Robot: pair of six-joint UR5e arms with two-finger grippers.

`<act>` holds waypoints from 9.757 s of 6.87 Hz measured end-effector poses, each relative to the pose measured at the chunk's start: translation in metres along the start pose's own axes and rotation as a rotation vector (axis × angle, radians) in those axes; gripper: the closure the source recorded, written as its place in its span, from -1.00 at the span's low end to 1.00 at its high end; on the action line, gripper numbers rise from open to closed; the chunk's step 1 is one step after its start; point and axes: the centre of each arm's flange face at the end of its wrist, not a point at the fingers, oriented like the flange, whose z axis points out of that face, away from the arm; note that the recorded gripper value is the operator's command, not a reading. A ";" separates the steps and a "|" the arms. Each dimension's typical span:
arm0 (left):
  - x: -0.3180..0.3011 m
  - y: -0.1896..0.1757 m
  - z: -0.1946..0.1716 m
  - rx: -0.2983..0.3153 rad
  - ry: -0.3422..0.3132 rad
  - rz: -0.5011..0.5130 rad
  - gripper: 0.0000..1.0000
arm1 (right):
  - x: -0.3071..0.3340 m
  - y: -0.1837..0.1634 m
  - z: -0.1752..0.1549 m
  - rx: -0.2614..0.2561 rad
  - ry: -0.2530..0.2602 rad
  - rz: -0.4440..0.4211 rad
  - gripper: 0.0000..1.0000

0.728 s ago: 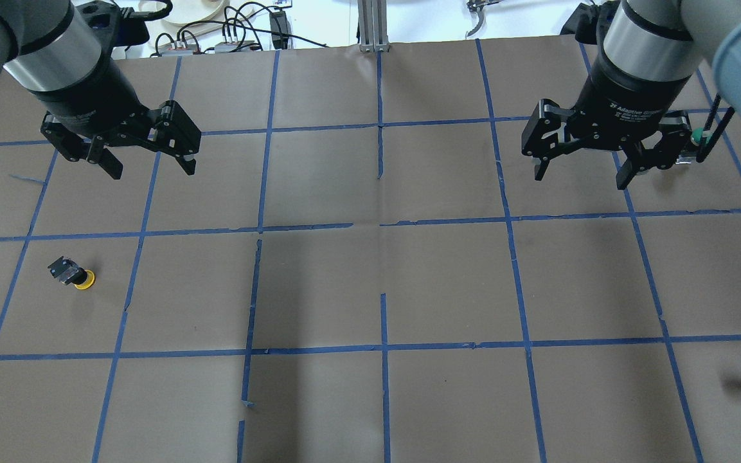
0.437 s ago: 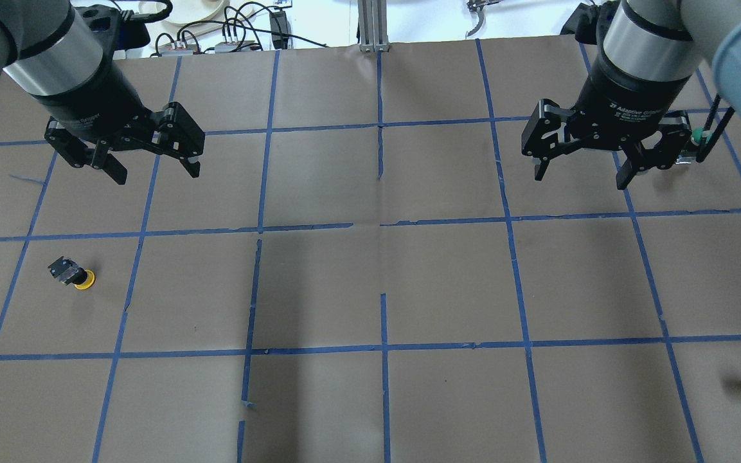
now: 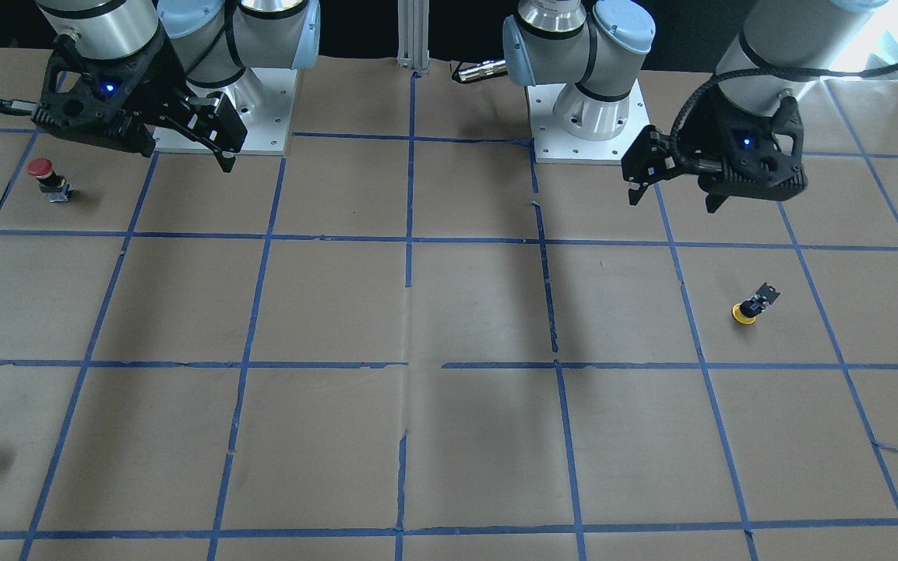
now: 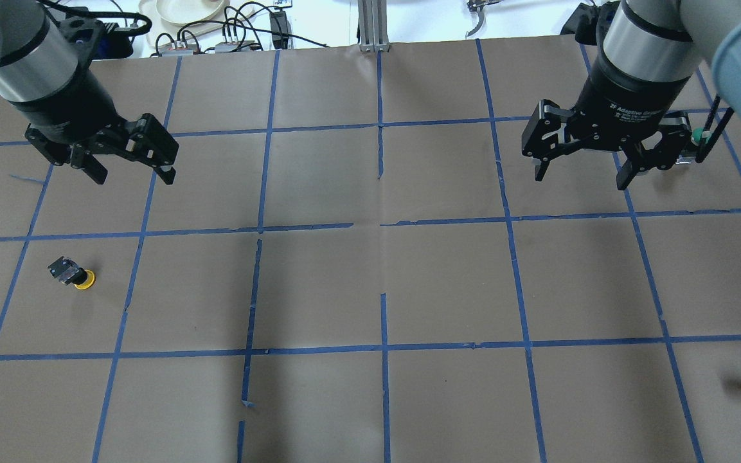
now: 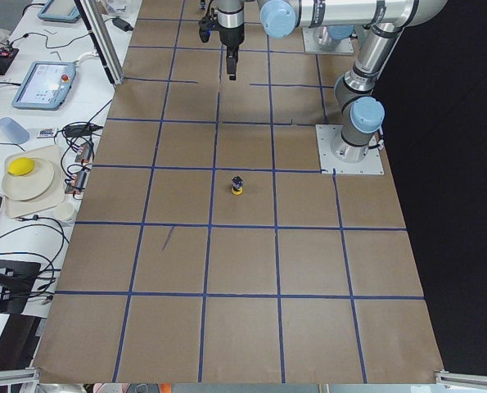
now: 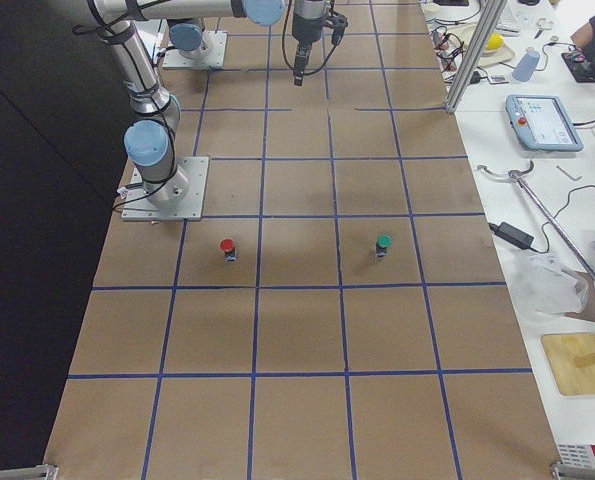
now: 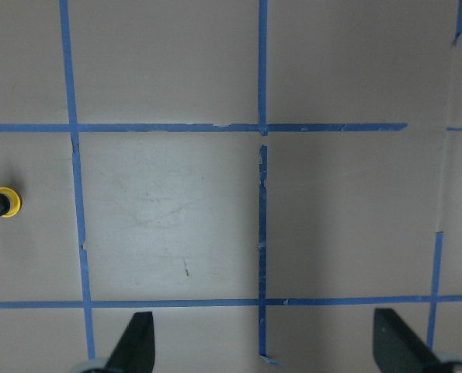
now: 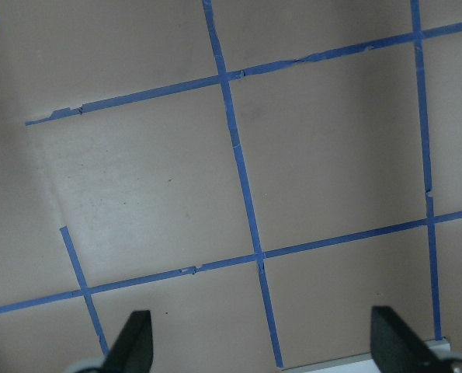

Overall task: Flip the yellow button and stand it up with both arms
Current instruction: 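Move the left gripper down toward the yellow button lying on the table, then lower the left gripper and close it on the yellow button's body, then lift the yellow button and carry it toward the table center with the left gripper, then hold the button with the left gripper while the right gripper reaches toward its yellow cap, then close the right gripper on the yellow cap and open the left gripper, then carry the button with the right gripper toward the green button while the left gripper withdraws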

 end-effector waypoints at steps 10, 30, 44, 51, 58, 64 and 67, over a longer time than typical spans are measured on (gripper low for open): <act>-0.253 0.030 0.217 0.016 -0.044 0.572 -0.88 | 0.000 0.001 0.000 -0.003 0.001 -0.002 -1.00; 0.150 0.028 0.052 0.226 1.408 -0.059 0.63 | 0.001 0.004 -0.001 -0.004 0.006 -0.006 -1.00; 0.157 0.030 0.052 0.217 1.529 -0.089 0.63 | 0.000 -0.027 -0.029 -0.155 -0.601 0.424 -1.00; 0.157 0.032 0.049 0.223 1.526 -0.082 0.63 | -0.055 -0.004 -0.023 -0.497 -0.821 0.702 -1.00; 0.157 0.031 0.050 0.223 1.523 -0.081 0.43 | -0.056 -0.001 -0.025 -0.533 -0.828 0.745 0.58; 0.157 0.032 0.046 0.188 1.480 -0.107 -0.73 | -0.015 -0.032 -0.026 -0.401 -0.826 0.758 0.65; 0.145 0.029 0.070 0.125 1.192 -0.113 -0.73 | 0.059 -0.052 0.003 -0.093 -0.484 0.487 0.66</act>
